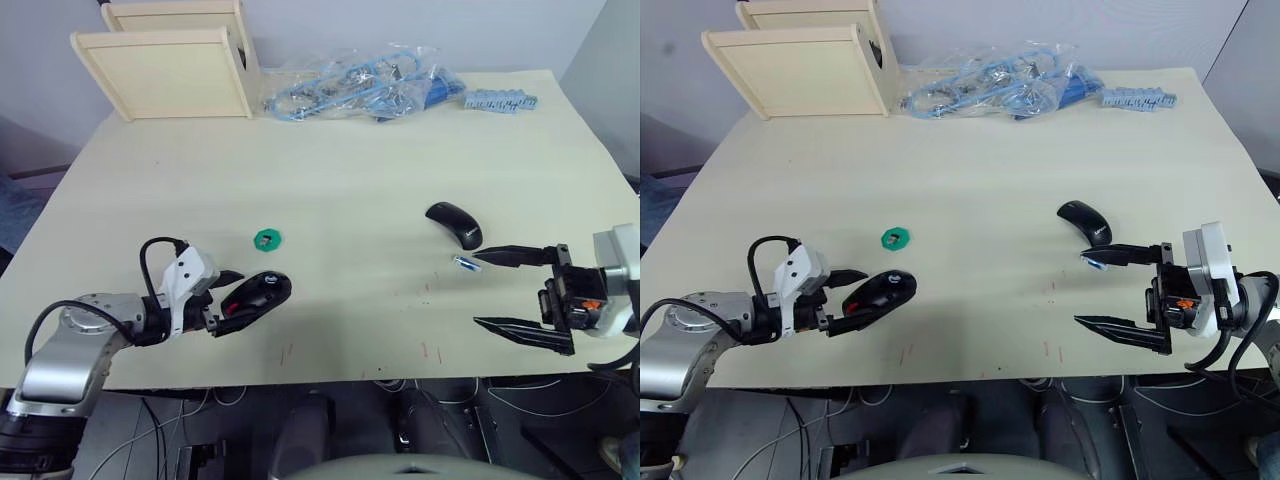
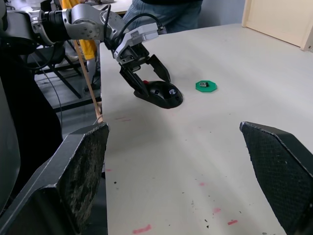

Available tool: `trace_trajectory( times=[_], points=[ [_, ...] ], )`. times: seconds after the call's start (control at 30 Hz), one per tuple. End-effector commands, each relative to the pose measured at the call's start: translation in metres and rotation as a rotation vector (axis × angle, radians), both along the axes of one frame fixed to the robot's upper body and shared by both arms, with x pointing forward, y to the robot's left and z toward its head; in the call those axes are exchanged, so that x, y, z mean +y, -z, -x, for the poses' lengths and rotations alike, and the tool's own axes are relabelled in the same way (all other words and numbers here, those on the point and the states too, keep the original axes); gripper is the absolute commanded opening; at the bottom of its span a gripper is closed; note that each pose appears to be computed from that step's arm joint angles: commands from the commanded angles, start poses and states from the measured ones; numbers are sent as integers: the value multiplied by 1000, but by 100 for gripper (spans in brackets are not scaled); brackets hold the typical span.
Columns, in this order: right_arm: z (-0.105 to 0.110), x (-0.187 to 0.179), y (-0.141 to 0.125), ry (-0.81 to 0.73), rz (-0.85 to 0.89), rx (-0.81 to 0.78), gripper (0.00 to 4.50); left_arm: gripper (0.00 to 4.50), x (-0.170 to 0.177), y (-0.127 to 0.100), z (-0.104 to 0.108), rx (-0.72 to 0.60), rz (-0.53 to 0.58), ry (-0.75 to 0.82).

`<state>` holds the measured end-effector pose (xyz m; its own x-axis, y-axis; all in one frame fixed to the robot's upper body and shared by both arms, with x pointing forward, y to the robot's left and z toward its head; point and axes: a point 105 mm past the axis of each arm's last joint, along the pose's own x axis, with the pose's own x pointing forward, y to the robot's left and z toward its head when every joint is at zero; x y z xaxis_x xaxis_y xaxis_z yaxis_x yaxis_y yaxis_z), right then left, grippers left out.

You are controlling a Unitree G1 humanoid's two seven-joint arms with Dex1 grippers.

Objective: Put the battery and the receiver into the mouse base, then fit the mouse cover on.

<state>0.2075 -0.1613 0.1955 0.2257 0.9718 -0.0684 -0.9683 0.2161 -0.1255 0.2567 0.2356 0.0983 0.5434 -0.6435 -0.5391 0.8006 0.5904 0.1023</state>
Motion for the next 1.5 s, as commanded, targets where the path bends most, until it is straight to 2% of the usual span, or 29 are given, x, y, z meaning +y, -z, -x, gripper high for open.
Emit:
trace_trajectory(
  times=[0.03, 0.47, 0.5, 0.57, 0.63, 0.77, 0.9, 1.07, 1.23, 1.37, 1.5],
  points=[
    [4, 2, -9, -4, 0, -51, 450, 445, -3, -3, -3, -29, -2, 25],
    [4, 2, -11, 6, 9, -55, 450, 445, -11, 4, -2, -27, 3, 54],
    [4, 2, -11, 7, 9, -55, 450, 407, -10, 4, -2, -26, 2, 56],
    [3, 3, -11, 8, 9, -57, 450, 367, -11, 5, -1, -18, 10, 66],
    [3, 3, -11, 9, 9, -57, 450, 293, -11, 5, -1, -19, 10, 69],
    [3, 2, -10, 19, 10, -54, 450, 293, -13, 2, 0, -32, 10, 101],
    [4, -2, -8, 36, 19, -46, 450, 293, -28, -12, 0, -56, 32, 183],
    [6, -6, -8, 57, 30, -46, 450, 293, -49, -21, 4, -90, -13, 287],
    [8, -12, -12, 86, 48, -49, 450, 293, -83, -36, -2, -83, -22, 370],
    [11, -18, -15, 115, 53, -48, 450, 293, -113, -43, -8, -79, -102, 431],
    [15, -21, -16, 131, 59, -42, 450, 293, -135, -46, -12, -42, -131, 451]
  ],
)
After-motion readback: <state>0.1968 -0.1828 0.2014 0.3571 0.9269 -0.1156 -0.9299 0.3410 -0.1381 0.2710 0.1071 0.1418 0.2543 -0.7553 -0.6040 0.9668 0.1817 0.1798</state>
